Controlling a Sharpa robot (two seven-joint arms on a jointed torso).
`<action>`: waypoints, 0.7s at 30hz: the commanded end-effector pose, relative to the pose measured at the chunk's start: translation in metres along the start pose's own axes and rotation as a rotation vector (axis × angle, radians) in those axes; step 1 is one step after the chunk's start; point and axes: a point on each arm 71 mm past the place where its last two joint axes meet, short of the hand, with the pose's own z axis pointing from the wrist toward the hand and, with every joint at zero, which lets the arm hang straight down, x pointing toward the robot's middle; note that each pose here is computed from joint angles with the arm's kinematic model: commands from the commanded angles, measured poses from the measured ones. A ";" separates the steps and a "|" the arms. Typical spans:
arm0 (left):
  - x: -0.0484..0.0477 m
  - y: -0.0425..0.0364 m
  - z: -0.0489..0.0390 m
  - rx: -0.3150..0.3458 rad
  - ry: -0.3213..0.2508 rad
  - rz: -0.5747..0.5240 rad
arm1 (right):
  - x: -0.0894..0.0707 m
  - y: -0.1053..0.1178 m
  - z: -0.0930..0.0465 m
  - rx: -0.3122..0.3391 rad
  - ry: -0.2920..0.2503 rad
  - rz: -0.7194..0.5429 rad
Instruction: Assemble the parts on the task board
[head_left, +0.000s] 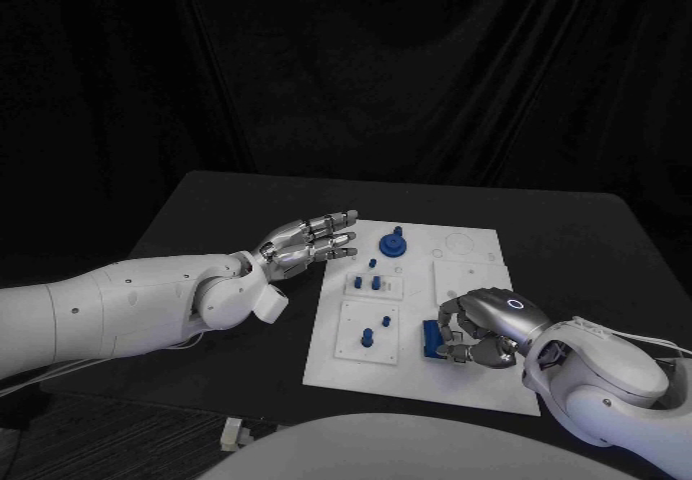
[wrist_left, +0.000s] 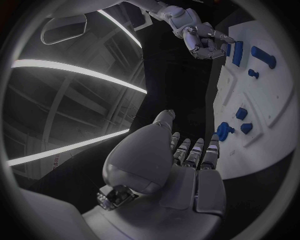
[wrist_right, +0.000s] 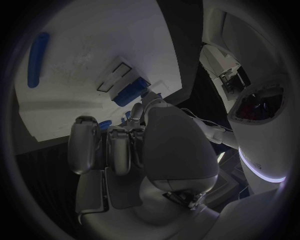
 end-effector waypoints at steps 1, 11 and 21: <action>0.0019 -0.0005 0.0006 0.014 0.012 -0.010 | 0.002 0.000 0.000 0.013 0.004 -0.009; 0.0019 -0.0004 0.0006 0.013 0.013 -0.011 | 0.003 0.001 0.003 0.010 0.010 -0.010; 0.0013 -0.0004 -0.0001 0.013 0.012 -0.011 | -0.002 -0.003 -0.005 0.021 -0.047 0.008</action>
